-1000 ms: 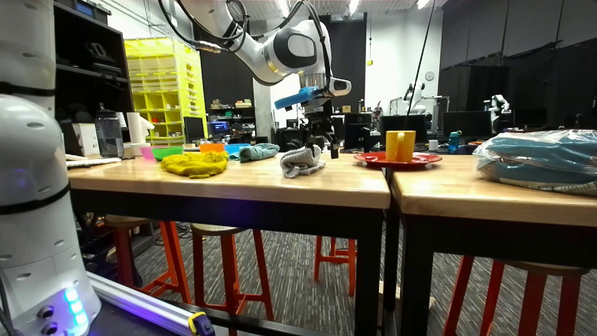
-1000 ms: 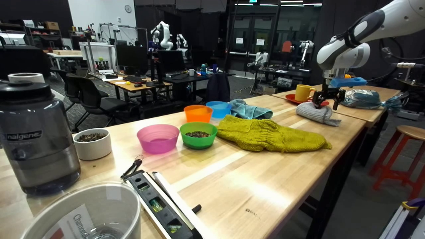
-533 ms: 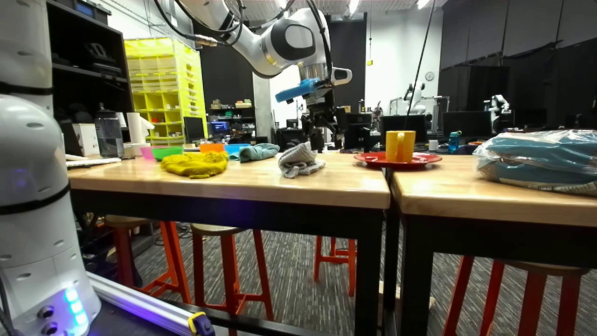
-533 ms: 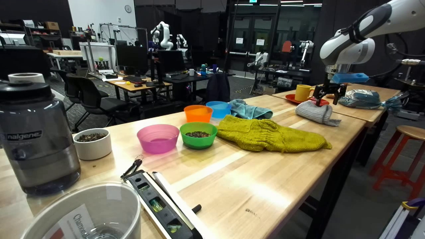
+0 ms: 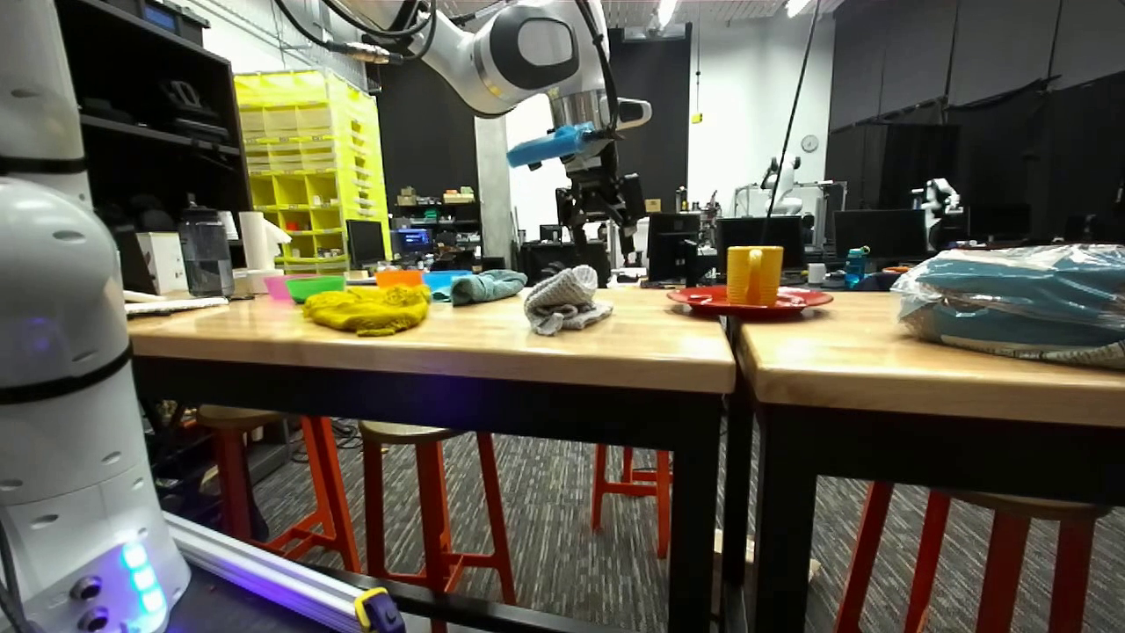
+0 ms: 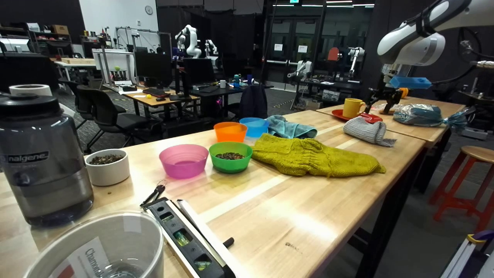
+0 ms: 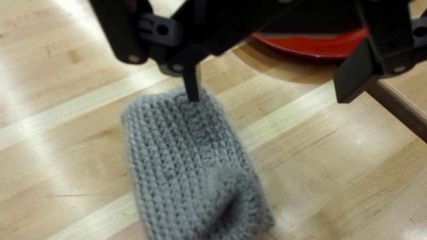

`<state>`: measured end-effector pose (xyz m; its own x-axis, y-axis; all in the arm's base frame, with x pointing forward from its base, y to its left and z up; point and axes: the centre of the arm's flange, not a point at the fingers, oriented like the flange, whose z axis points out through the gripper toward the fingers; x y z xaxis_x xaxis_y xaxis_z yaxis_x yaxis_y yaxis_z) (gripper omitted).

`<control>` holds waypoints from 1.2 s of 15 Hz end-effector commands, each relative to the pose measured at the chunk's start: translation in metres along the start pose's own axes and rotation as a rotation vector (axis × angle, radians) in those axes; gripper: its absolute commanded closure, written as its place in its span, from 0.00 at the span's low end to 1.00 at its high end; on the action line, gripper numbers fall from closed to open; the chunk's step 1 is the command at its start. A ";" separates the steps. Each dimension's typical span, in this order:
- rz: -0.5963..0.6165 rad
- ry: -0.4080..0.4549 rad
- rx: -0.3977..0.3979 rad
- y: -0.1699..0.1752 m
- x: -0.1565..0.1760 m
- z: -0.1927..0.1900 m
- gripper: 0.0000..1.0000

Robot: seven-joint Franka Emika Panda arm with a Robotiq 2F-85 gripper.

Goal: Fold the grey cloth twice.

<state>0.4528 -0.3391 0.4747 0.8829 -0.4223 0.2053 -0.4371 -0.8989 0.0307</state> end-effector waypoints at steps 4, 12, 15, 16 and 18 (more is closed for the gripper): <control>0.026 0.039 0.068 -0.042 -0.030 -0.026 0.00; 0.384 -0.018 0.010 -0.067 -0.055 -0.011 0.00; 0.492 -0.045 0.000 -0.076 -0.050 -0.007 0.00; 0.528 -0.047 -0.003 -0.080 -0.048 -0.005 0.00; 0.581 -0.049 -0.019 -0.084 -0.045 -0.001 0.00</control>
<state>0.4477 -0.2543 0.4631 0.5711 -0.8066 0.1524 -0.8084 -0.5848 -0.0662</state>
